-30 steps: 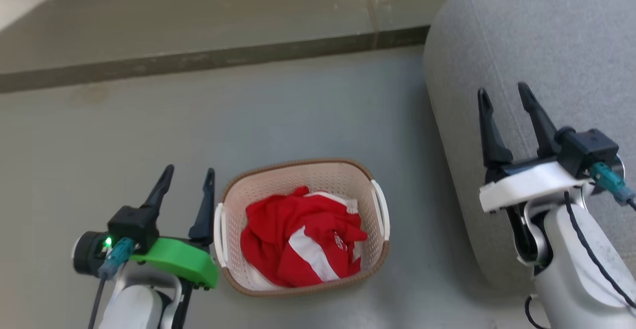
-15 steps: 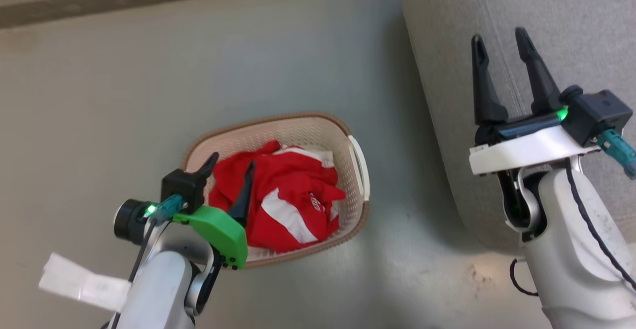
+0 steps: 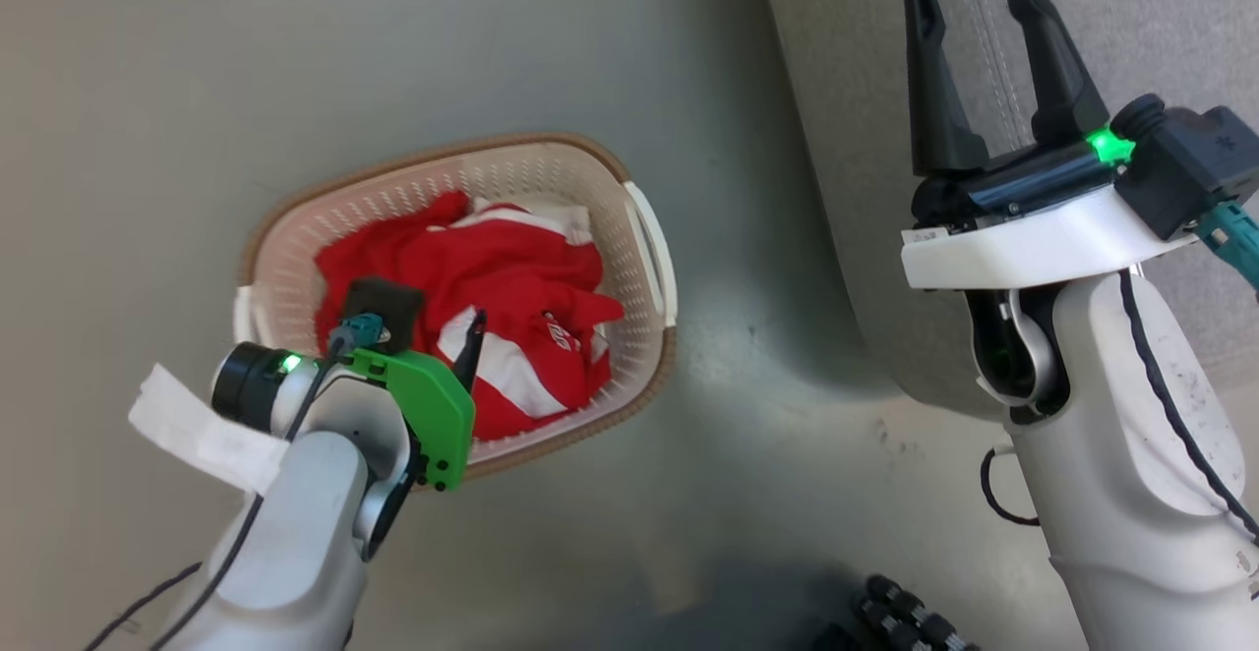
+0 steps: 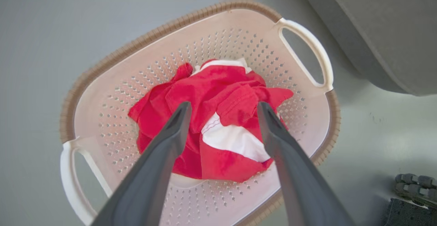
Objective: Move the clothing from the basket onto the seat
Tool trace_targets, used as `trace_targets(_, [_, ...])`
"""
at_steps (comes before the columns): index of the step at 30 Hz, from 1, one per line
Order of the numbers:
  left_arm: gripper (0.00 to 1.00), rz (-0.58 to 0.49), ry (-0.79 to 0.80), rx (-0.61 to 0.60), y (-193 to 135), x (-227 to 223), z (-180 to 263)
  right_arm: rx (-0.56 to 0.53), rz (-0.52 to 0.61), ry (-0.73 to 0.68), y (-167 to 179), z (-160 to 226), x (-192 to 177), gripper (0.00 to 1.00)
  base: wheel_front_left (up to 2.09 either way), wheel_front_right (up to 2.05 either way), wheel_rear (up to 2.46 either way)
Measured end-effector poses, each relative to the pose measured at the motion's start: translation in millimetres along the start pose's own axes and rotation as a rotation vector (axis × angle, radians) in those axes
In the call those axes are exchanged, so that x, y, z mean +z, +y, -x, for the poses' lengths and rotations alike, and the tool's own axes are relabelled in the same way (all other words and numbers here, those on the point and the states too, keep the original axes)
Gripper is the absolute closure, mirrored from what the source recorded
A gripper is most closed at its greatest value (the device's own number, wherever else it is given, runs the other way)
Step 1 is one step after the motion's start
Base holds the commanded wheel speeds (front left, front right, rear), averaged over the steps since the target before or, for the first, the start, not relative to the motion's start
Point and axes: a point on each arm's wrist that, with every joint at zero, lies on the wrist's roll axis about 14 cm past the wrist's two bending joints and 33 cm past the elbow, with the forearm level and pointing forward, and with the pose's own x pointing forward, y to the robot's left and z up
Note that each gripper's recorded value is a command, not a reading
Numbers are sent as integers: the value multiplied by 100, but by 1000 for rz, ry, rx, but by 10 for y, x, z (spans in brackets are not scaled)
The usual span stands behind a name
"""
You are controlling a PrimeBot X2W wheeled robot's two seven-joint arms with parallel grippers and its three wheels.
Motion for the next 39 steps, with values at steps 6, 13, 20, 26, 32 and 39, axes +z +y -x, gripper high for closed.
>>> trace_targets(6, [0,-25,134,-46,27,-365,-242,-30,15,30,-136,-19,-155,0,0,0,0])
trace_targets(13, [0,-27,218,-93,32,-631,-491,-64,32,64,-282,-18,-317,0,0,0,0])
trace_targets(20, [0,-31,279,-106,122,-838,-686,-96,53,91,-419,10,-413,0,0,0,0])
trace_targets(26, [0,-43,310,-120,147,-945,-836,-145,39,105,-541,59,-449,0,0,0,0])
trace_targets(32, [100,-50,367,-153,65,-1119,-868,-173,40,116,-605,90,-476,0,0,0,0])
trace_targets(39, [100,-59,377,-139,123,-1114,-888,-174,37,112,-588,85,-465,0,0,0,0])
